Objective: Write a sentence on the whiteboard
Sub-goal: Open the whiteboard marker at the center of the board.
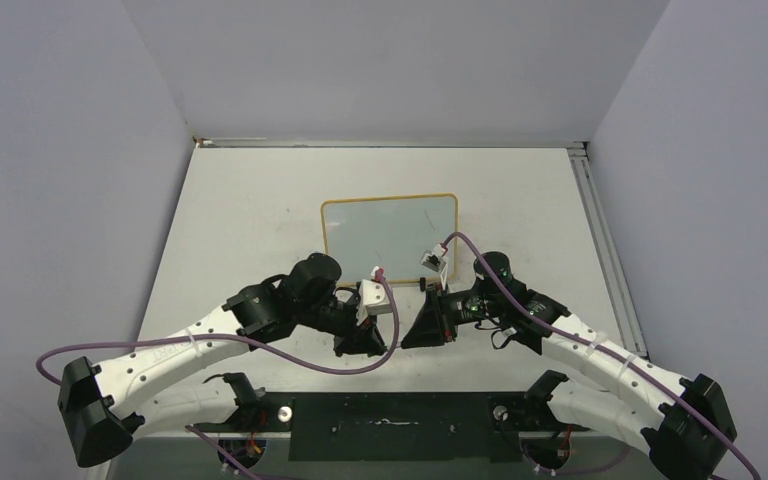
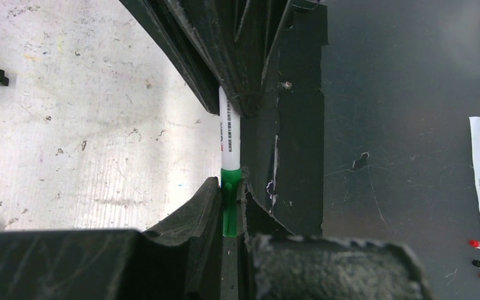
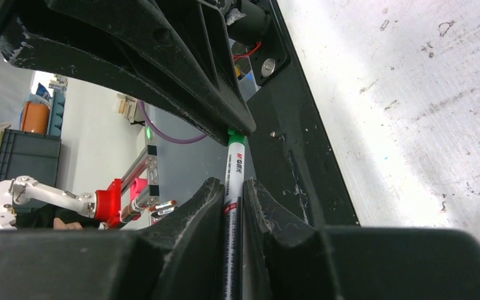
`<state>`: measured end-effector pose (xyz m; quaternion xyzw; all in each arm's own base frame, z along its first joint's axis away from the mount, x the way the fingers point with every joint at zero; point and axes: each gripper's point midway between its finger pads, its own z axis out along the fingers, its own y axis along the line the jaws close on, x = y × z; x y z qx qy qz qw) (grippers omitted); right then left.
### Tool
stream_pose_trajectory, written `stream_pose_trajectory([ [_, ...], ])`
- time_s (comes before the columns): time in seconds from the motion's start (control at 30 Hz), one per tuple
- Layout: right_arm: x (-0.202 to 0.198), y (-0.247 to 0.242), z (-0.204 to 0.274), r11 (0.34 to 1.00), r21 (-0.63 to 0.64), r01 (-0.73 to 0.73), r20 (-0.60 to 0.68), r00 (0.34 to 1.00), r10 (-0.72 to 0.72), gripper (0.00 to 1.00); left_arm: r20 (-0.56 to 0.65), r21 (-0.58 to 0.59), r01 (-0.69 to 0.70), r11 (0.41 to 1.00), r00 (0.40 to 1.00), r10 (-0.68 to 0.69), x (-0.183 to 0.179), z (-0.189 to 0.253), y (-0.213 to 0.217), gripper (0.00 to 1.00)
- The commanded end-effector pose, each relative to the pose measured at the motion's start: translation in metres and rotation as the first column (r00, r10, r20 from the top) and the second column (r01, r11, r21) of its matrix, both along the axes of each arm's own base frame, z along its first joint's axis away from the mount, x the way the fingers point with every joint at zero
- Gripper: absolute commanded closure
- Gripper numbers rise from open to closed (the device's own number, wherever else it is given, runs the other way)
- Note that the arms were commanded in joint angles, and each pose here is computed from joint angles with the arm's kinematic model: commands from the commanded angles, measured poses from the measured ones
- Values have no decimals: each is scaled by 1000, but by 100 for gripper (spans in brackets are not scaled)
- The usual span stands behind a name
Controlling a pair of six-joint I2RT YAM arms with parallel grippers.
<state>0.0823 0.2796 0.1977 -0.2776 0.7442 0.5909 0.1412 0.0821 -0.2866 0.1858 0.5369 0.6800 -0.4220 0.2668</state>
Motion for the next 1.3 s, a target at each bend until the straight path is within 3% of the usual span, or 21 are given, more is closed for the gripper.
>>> stream_pose_trajectory([
  [0.0, 0, 4, 11, 999, 39, -22, 49, 999, 20, 87, 51, -56, 4, 998, 999, -1, 9, 21, -9, 100],
  [0.07, 1, 4, 11, 999, 38, -12, 62, 998, 10, 95, 55, -60, -4, 998, 998, 8, 11, 21, -9, 100],
  [0.13, 7, 3, 11, 999, 29, 21, 95, 995, -23, 95, 58, -72, -37, 997, 998, 41, 17, 23, -9, 97],
  [0.2, 13, 3, 15, 998, 34, 53, 136, 989, -57, 95, 50, -95, -92, 991, 994, 97, 26, 27, -7, 64],
  [0.27, 19, 3, 24, 994, 61, 88, 171, 981, -97, 95, 22, -142, -167, 976, 985, 172, 38, 36, -3, 40],
  [0.33, 25, 5, 38, 985, 122, 123, 203, 968, -146, 95, -31, -220, -224, 950, 974, 223, 47, 51, 1, 29],
  [0.43, 33, 5, 65, 958, 238, 162, 264, 938, -224, 95, -145, -375, -293, 879, 956, 257, 54, 84, 6, 21],
  [0.6, 40, 3, 103, 902, 392, 180, 329, 888, -320, 95, -279, -570, -339, 748, 937, 213, 51, 129, 13, 19],
  [0.8, 44, 8, 123, 886, 441, 143, 378, 866, -327, 95, -321, -628, -318, 710, 937, 135, 39, 145, 15, 20],
  [0.97, 41, 11, 127, 878, 464, 113, 375, 874, -310, 95, -338, -647, -318, 693, 934, 113, 36, 149, 18, 43],
  [1.27, 37, 10, 132, 872, 481, 95, 369, 880, -299, 95, -354, -648, -323, 689, 929, 103, 36, 149, 20, 58],
])
